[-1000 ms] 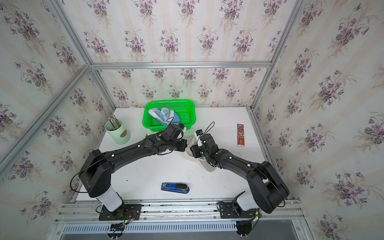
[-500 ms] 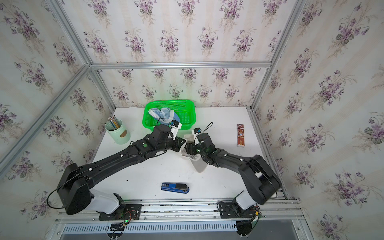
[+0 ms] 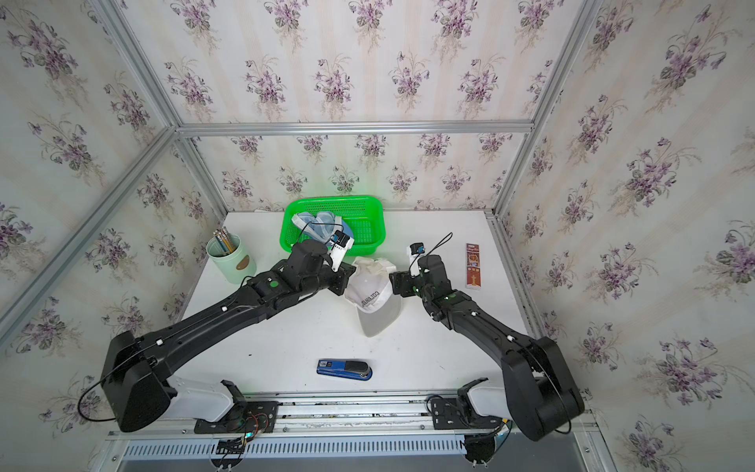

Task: Turn the baseball cap inside out
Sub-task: Turn over the baseball cap at the center of the board.

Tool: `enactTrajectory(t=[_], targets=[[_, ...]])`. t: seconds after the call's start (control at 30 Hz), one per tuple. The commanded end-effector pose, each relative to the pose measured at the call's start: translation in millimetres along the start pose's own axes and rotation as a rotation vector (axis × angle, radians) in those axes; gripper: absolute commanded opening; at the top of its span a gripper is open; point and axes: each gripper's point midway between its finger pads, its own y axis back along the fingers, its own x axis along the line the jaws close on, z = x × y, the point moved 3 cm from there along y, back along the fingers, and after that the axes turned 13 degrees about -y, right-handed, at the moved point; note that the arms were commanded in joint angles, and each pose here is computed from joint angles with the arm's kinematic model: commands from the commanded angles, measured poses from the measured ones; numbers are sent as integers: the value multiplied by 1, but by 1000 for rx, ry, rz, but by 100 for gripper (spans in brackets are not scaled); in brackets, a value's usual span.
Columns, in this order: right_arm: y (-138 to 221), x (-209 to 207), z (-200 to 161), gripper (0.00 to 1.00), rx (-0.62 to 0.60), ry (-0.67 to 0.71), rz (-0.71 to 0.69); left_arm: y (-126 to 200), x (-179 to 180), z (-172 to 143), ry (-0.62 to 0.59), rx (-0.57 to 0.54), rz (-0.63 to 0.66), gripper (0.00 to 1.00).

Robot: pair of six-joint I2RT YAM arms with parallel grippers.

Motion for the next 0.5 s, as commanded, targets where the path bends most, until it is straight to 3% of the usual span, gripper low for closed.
enactTrajectory(t=[0.0,0.17,0.23,0.37,0.47], targets=[[-13,9,11,84,-28,48,67,7,-6,8,-108,-29,-41,0],[-30,27,7,76,7,95,208,15,-17,13,-198,-67,-117,0],[-35,32,6,59,5,107,256,20,-21,16,-231,-90,-144,0],[-35,45,7,0,-11,113,357,27,-18,16,-268,-118,-115,0],[-22,55,14,0,-39,84,393,25,1,16,-241,-100,10,0]])
